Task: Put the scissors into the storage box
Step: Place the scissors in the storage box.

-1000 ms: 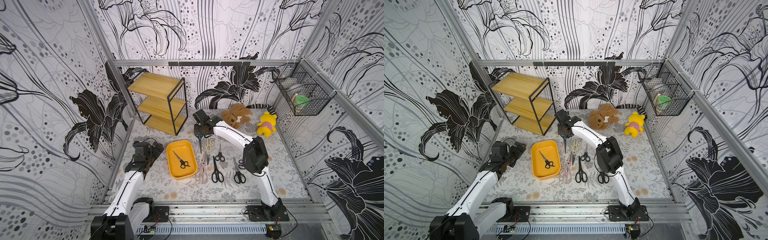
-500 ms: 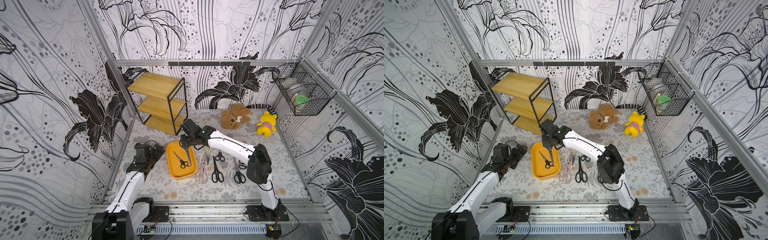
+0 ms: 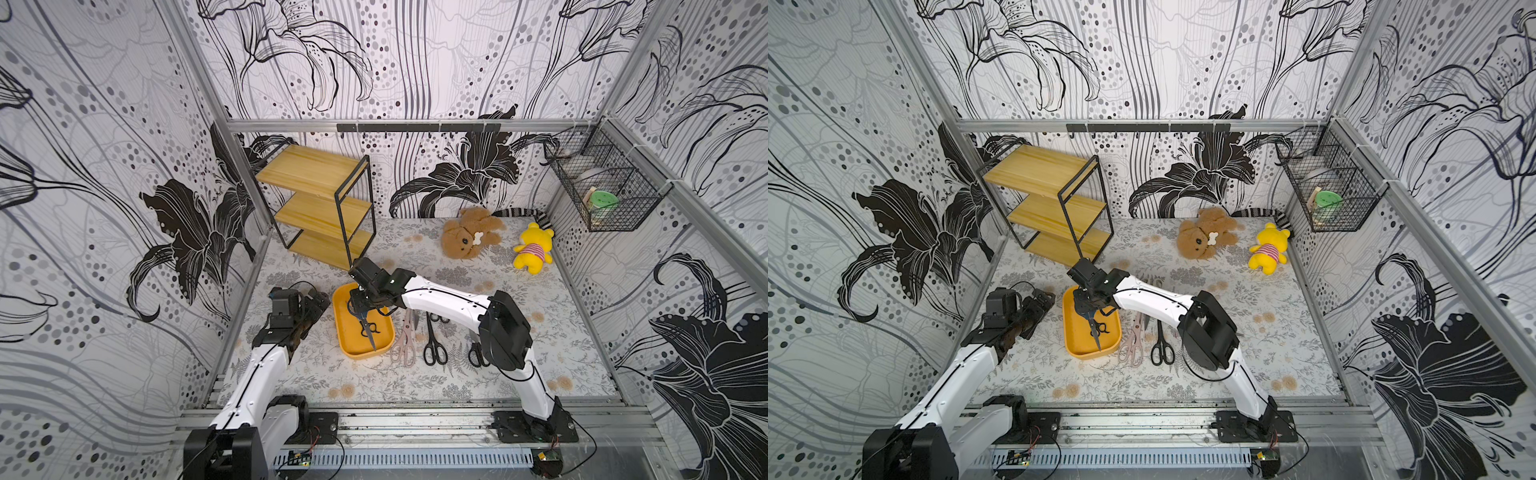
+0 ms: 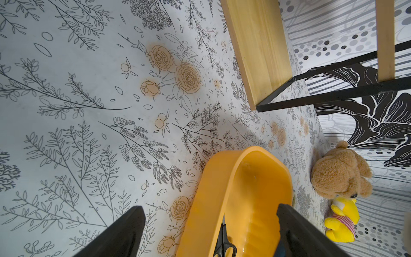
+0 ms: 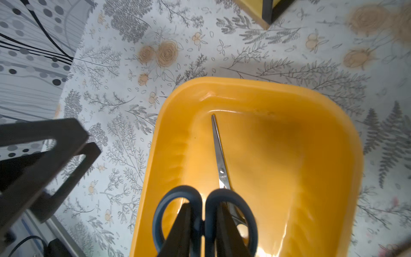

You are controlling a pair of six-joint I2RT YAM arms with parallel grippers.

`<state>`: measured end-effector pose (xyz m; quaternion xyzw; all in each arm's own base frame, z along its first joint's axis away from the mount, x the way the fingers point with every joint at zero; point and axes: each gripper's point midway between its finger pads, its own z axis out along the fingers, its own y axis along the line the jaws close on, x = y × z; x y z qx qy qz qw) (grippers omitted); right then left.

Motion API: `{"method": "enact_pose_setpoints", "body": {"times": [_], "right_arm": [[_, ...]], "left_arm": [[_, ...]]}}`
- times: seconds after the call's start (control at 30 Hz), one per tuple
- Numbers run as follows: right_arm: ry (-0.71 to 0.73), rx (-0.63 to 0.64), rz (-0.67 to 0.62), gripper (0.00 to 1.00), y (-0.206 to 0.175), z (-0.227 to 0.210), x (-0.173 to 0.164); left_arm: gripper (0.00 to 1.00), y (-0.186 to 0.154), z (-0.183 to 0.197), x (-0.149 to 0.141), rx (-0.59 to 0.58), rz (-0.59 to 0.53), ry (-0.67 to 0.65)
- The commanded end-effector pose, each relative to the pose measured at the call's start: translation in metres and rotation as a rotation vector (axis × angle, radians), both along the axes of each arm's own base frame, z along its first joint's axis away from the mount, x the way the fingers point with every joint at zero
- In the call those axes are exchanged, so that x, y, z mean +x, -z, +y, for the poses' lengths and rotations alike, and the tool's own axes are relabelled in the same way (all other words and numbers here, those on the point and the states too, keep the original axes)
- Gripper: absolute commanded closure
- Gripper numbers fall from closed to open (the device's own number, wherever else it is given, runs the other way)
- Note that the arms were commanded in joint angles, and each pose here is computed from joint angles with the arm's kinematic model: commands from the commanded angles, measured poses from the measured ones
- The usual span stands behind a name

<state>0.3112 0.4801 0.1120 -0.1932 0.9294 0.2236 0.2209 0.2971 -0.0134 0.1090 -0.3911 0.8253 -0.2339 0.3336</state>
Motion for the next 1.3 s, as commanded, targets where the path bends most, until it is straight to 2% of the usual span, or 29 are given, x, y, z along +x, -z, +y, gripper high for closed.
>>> {"method": "enact_pose_setpoints", "body": {"times": [0.0, 0.2, 0.67, 0.77, 1.0, 1.17, 1.27], "right_arm": [[-0.007, 0.0, 0.007, 0.98, 0.014, 0.008, 0.001], [0.012, -0.043, 0.024, 0.98, 0.037, 0.008, 0.005], [0.022, -0.106, 0.013, 0.96, 0.06, 0.014, 0.018], [0.021, -0.112, 0.016, 0.91, 0.064, 0.014, 0.017], [0.016, -0.105, -0.003, 0.72, 0.054, 0.014, 0.019], [0.01, -0.08, -0.029, 0.65, 0.034, 0.017, 0.022], [0.011, -0.064, -0.054, 0.65, 0.017, 0.018, 0.025]], "left_arm": [[0.03, -0.007, 0.004, 0.0, 0.024, -0.022, 0.0], [0.03, -0.007, 0.003, -0.002, 0.021, -0.022, 0.008], [0.03, -0.005, 0.001, -0.007, 0.025, -0.016, 0.026], [0.02, -0.007, 0.001, -0.006, 0.029, -0.018, 0.028], [0.02, -0.009, 0.001, -0.004, 0.022, -0.022, 0.026], [0.03, -0.014, 0.001, -0.003, 0.024, -0.027, 0.028], [0.02, -0.017, 0.0, -0.003, 0.034, -0.03, 0.038]]}}
